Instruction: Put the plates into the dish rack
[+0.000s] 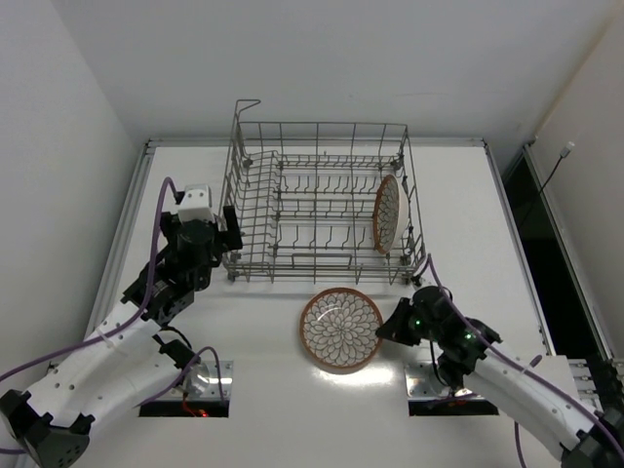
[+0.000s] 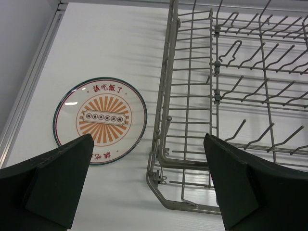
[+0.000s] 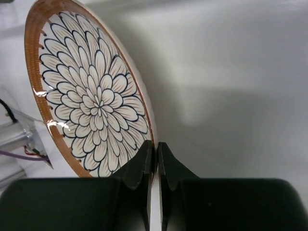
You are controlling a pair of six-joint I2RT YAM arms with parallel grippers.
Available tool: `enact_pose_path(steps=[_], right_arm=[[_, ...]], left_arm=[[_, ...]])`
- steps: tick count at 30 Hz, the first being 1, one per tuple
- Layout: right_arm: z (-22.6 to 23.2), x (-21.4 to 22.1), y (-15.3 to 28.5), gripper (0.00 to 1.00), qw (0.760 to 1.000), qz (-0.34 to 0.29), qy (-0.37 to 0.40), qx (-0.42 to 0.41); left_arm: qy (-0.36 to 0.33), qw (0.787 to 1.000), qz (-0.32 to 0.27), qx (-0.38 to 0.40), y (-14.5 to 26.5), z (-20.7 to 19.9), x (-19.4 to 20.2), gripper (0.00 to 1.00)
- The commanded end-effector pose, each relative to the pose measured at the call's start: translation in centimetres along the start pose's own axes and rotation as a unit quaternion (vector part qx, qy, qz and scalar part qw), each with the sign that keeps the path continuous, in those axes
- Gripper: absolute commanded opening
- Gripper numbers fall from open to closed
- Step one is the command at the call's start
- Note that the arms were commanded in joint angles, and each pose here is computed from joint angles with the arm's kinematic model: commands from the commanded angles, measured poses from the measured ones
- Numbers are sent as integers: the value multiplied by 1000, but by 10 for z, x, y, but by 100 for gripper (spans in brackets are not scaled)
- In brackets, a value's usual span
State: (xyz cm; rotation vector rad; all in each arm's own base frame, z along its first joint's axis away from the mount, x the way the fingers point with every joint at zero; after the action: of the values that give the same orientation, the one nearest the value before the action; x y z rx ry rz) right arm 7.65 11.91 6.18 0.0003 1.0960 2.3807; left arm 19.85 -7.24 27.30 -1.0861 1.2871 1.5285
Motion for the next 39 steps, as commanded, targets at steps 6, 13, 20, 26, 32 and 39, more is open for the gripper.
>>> enact_pose_path(steps=[6, 13, 20, 26, 32, 39], right_arm=[[22, -9, 74, 0, 997, -20, 70, 36], [46, -13, 116, 0, 995, -22, 95, 12], [78, -33, 163, 0, 984, -80, 161, 6], [116, -56, 188, 0, 976, -118, 185, 1], [165, -92, 258, 0, 952, -231, 199, 19], [209, -137, 288, 0, 919, -324, 201, 97]], left_arm=[[25, 999, -26, 1, 7, 3, -18, 100], [25, 999, -26, 1, 7, 3, -18, 100], [25, 999, -26, -4, 7, 4, -18, 100], [25, 999, -26, -4, 7, 4, -18, 100], [25, 999, -27, -8, 7, 5, -18, 100], [22, 999, -24, -9, 6, 4, -17, 100]])
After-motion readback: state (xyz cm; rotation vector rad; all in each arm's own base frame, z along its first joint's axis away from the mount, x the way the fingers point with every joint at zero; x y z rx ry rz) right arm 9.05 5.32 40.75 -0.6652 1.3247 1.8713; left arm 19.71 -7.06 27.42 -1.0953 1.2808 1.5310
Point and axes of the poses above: each gripper's point midway between its finger pads, its own y axis back along the fingers, its own z axis along the line the jaws close on, x = y × z, the point moved 8 cm from there along y, back along the fingers, and after that the axes turned 8 degrees about -y, right-handed, at the moved point
